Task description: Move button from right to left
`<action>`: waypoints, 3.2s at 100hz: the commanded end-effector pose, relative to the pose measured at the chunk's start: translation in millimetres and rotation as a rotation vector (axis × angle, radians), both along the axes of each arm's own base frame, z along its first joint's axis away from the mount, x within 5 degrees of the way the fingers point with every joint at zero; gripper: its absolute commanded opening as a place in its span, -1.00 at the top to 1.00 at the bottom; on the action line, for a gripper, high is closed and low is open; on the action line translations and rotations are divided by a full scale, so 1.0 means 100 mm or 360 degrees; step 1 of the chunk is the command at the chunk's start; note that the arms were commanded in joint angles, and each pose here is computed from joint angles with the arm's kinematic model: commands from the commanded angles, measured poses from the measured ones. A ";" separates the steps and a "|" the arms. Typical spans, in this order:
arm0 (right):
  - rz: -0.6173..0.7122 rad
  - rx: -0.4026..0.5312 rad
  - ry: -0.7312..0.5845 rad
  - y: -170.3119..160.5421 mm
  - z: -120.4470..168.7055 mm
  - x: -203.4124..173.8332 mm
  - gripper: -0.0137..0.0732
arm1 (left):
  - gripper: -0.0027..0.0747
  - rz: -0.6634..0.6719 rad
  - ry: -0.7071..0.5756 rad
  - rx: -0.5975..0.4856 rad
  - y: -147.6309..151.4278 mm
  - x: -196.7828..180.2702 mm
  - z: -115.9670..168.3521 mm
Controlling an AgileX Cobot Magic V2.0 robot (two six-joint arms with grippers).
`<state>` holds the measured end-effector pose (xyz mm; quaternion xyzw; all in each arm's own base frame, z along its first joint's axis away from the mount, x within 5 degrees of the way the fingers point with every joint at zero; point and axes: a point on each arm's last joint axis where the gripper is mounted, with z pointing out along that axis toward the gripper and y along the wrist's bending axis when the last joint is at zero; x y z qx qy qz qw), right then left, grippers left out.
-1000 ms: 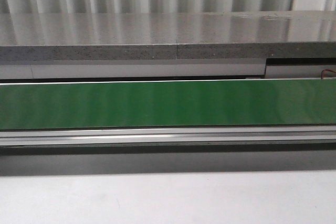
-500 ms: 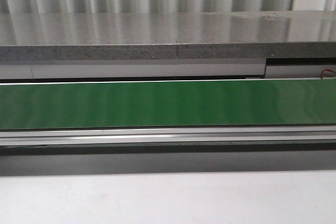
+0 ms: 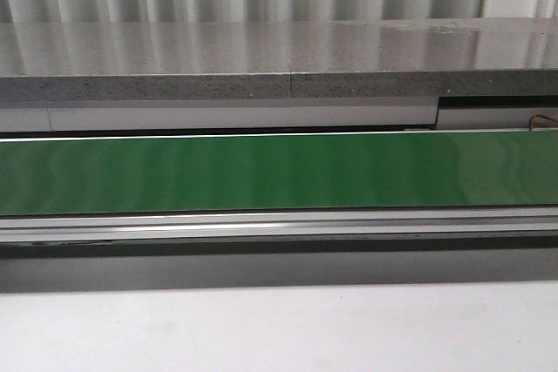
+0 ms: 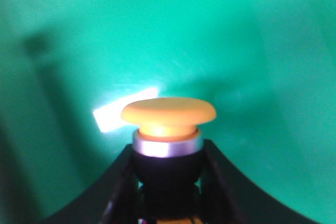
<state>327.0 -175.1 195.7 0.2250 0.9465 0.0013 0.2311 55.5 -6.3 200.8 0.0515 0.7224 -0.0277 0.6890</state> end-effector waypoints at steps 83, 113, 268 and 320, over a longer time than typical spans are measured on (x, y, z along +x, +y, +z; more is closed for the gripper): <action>0.0671 0.0098 -0.0048 1.51 0.57 0.17 0.21 | 0.98 -0.0010 -0.0137 -0.0020 0.00 -0.02 0.01; 0.0665 0.0114 -0.0087 1.53 0.65 0.14 -0.84 | 0.98 -0.0010 -0.0137 -0.0020 0.00 -0.02 0.01; 0.0714 -0.0483 -0.1250 1.78 1.21 -2.35 0.84 | 0.98 -0.0009 -0.0186 -0.0026 0.00 -0.02 0.04; 0.0714 -0.0483 -0.1250 1.78 1.21 -2.35 0.84 | 0.98 -0.0019 -0.0159 -0.0042 0.00 -0.07 0.98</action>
